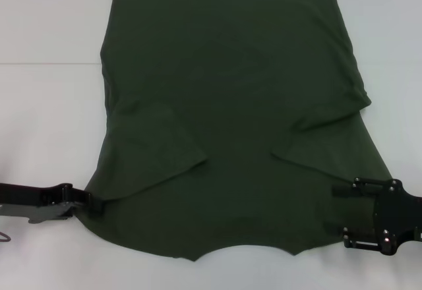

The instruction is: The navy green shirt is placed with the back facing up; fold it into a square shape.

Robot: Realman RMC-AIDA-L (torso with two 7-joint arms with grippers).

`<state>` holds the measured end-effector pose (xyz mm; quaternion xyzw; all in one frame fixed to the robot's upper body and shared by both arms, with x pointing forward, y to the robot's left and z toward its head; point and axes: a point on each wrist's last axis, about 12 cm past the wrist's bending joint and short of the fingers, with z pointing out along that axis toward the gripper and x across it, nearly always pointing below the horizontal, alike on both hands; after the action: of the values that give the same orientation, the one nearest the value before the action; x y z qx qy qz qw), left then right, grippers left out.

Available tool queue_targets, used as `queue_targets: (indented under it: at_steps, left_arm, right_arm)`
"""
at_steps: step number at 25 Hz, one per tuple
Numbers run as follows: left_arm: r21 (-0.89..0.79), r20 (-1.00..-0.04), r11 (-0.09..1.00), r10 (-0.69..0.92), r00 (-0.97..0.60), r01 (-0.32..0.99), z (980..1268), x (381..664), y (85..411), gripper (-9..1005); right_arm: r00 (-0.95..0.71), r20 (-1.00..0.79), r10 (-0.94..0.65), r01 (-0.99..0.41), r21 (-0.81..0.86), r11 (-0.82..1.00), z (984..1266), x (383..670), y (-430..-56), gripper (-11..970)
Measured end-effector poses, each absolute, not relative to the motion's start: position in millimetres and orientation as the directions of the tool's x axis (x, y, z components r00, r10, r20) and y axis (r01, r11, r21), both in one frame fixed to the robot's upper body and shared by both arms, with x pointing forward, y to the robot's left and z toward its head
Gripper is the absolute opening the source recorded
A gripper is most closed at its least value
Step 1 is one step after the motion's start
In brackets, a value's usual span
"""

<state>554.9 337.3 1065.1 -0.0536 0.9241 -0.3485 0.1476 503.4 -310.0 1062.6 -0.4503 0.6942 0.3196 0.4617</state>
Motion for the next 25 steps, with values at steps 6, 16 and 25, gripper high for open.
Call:
queue_targets:
  at_steps: [6,16,25]
  left_arm:
    - [-0.657,-0.24,0.754,-0.206,-0.949,0.003,1065.8,556.0,338.3,238]
    - [-0.656,-0.249,0.755,-0.202,-0.947,0.011,1066.2,557.0,337.8,60]
    - [-0.652,-0.265,0.758,-0.193,-0.945,0.028,1066.9,557.4,339.0,58]
  right_arm:
    - [-0.168,-0.929,-0.33,-0.92,0.028,0.39,1062.6,503.3,-310.0,717]
    - [-0.28,-0.929,-0.241,-0.874,0.142,0.465,1066.3,505.5,-315.6,714]
    - [-0.759,-0.631,0.161,-0.426,0.668,0.61,1112.4,534.2,-368.7,709]
